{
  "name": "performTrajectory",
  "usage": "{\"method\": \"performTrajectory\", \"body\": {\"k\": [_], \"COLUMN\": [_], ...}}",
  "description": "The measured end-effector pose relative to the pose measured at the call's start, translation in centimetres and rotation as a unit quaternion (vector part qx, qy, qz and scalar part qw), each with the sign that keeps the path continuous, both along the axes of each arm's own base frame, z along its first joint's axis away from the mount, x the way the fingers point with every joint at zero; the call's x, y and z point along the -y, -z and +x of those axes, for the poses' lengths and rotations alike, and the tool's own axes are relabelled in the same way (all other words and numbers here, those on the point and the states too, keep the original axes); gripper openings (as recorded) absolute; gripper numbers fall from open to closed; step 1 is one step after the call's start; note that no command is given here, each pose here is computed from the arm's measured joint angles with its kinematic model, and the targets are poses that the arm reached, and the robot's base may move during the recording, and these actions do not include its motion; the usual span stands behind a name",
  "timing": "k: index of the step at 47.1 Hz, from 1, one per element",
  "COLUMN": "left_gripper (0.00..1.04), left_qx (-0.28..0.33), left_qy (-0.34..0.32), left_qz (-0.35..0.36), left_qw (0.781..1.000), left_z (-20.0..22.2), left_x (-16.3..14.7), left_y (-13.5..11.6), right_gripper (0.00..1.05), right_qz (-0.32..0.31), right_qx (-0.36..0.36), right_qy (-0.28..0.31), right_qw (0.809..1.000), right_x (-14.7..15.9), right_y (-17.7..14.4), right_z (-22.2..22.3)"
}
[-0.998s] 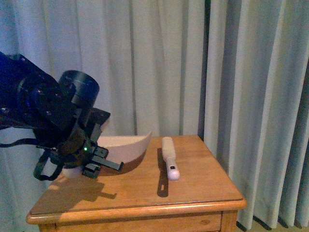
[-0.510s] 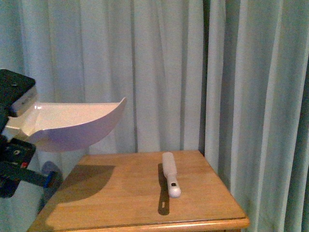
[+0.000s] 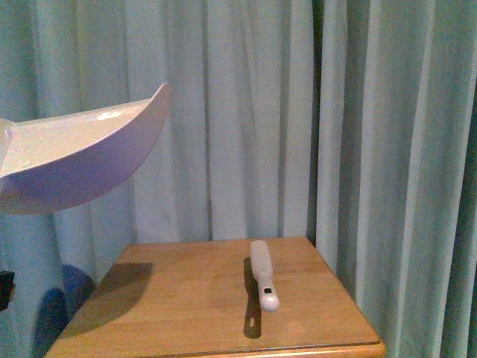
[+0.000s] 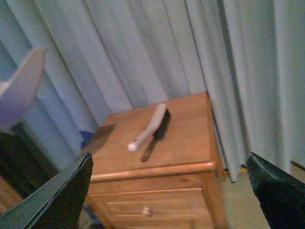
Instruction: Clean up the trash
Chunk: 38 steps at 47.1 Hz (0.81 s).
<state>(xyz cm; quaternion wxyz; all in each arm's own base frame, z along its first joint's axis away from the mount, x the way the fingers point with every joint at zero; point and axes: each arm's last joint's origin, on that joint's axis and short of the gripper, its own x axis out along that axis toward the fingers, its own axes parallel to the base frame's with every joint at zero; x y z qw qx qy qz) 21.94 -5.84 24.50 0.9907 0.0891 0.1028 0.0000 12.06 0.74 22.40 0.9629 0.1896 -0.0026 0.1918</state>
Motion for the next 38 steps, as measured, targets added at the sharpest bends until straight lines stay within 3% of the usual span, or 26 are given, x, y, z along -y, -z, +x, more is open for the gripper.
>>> {"method": "performTrajectory", "body": {"k": [6, 13, 23, 38], "left_gripper": [0.26, 0.26, 0.26, 0.26], "left_qx": [0.0, 0.0, 0.0, 0.0], "left_qy": [0.0, 0.0, 0.0, 0.0], "left_qz": [-0.001, -0.002, -0.002, -0.002], "left_qw": [1.0, 1.0, 1.0, 1.0], "left_z": [0.0, 0.0, 0.0, 0.0], "left_x": [0.0, 0.0, 0.0, 0.0], "left_y": [0.0, 0.0, 0.0, 0.0], "right_gripper": [0.97, 0.97, 0.97, 0.97], "right_qz": [-0.001, -0.03, -0.068, -0.086], "right_qx": [-0.032, -0.093, -0.216, -0.33], "right_qy": [0.001, 0.003, 0.021, 0.011], "right_qw": [0.999, 0.995, 0.974, 0.94], "right_x": [-1.3, -3.5, -8.2, -15.2], "right_y": [-7.5, -12.5, -10.2, -4.4], "right_z": [5.1, 13.6, 23.2, 28.8]}}
